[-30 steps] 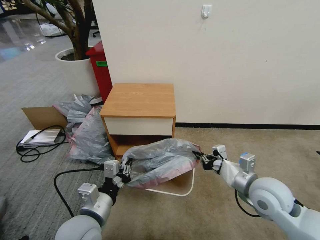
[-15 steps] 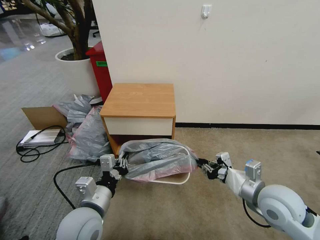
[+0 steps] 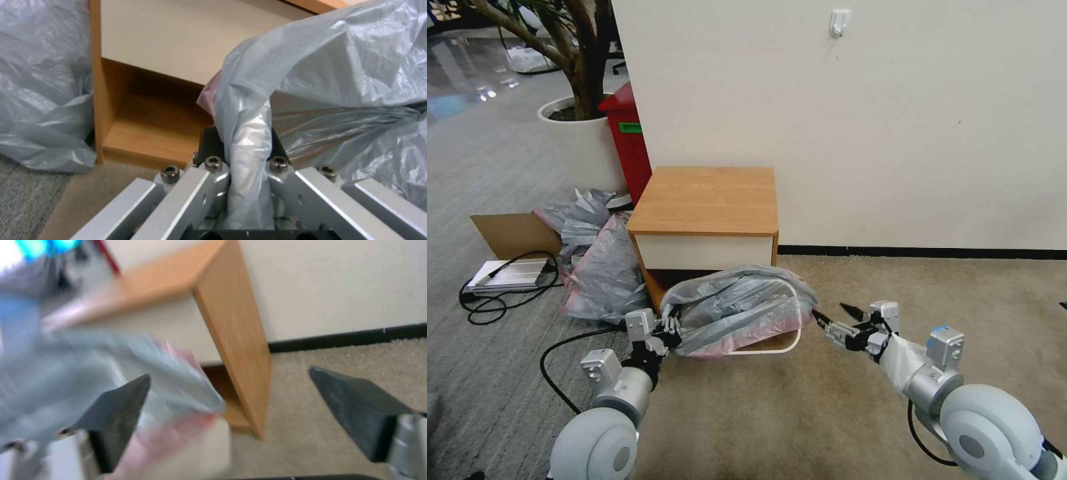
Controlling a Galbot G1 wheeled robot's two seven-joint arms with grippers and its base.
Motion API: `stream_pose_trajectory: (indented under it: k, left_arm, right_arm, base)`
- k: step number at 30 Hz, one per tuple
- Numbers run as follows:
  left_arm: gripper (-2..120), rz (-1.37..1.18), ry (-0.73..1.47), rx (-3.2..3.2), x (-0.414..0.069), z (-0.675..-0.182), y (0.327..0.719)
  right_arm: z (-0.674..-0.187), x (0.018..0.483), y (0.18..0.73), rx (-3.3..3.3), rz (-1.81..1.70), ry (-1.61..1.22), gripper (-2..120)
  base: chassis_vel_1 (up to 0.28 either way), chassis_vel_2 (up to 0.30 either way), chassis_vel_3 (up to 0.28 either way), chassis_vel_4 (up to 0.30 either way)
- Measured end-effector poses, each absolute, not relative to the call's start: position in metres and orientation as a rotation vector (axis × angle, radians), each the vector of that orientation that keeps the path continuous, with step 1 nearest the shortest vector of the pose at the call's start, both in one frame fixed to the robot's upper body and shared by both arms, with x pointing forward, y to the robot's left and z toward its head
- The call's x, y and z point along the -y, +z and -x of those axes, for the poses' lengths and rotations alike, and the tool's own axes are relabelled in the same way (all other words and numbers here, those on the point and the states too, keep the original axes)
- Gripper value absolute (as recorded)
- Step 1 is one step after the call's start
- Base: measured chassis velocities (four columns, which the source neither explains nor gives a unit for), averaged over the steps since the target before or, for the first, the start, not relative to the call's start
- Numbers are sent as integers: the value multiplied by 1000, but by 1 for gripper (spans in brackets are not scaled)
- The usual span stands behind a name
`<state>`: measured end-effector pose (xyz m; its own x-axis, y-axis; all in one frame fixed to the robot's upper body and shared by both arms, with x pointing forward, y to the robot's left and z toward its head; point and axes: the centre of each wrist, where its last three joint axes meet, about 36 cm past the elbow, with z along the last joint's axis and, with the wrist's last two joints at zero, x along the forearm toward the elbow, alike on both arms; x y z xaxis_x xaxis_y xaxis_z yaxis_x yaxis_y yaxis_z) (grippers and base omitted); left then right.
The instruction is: Pick up the garbage bag from the table and place it over the trash can.
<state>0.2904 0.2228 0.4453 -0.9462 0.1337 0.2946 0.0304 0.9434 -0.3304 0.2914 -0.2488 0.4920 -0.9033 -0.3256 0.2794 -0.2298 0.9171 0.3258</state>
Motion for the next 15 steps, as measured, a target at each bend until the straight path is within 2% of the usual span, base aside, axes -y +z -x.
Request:
stream_pose_trajectory:
  k: [1,2,4,7,15]
  left_arm:
    - [3,121,466,2782,-223,-290,445]
    - [3,114,471,2783,-222,-290,445]
    - [3,110,480,2785,-221,-290,444]
    - [3,110,492,2790,-218,-289,445]
    - [3,105,520,2812,-213,-288,445]
  right_arm:
    - [-291,249,492,2747,-410,-410,93]
    - [-280,237,503,2729,-397,-552,98]
    - [-260,220,518,2645,-446,-760,100]
    - [-243,203,520,2533,-488,-891,100]
    - [-228,173,515,2428,-566,-976,99]
  base:
    - [0,0,0,0]
    - [0,0,0,0]
    - [0,0,0,0]
    - [0,0,0,0]
    - [0,0,0,0]
